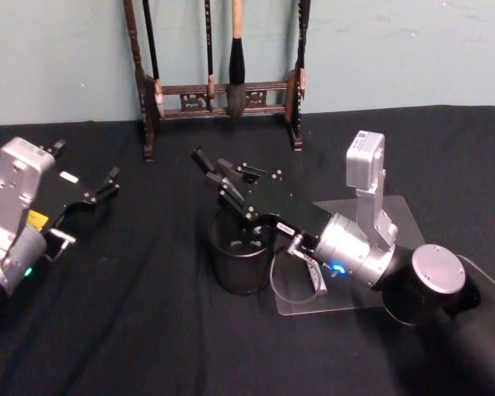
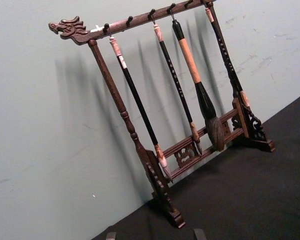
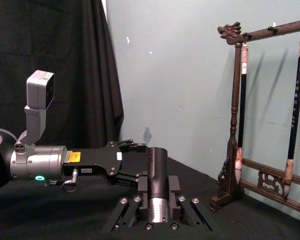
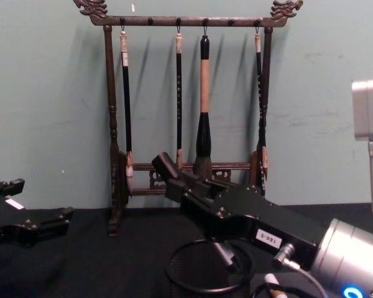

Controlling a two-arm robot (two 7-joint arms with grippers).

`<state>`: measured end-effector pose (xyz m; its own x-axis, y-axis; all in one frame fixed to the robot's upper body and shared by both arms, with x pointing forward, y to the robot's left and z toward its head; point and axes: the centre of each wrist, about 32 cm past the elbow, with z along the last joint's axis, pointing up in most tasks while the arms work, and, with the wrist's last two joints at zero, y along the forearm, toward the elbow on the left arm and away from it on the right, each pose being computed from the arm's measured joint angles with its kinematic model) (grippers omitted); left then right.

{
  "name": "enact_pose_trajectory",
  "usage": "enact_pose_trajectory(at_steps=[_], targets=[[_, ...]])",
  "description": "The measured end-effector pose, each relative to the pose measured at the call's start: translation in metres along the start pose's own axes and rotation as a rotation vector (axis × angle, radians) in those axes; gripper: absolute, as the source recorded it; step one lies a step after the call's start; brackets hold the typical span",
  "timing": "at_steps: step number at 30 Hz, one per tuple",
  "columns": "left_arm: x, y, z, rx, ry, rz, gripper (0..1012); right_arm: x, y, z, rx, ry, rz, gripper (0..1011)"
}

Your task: Pick up the water-based marker from the table and place it into the pen holder.

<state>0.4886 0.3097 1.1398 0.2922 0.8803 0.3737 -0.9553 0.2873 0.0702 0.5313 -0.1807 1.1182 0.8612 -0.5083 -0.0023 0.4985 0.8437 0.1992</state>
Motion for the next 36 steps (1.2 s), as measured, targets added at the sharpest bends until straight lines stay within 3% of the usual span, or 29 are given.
enact_pose_trajectory(at_steps=[20,36], targets=[[0.0,0.0,0.0,0.0,0.0,0.0,1001,-0.0026,-0.0008,-0.0024,-0.02,-0.007,-0.009,255],[0.0,0.0,0.0,0.0,0.0,0.0,1001,-0.0023,-0.0009,-0.0021,-0.018,-0.005,-0.007,749]])
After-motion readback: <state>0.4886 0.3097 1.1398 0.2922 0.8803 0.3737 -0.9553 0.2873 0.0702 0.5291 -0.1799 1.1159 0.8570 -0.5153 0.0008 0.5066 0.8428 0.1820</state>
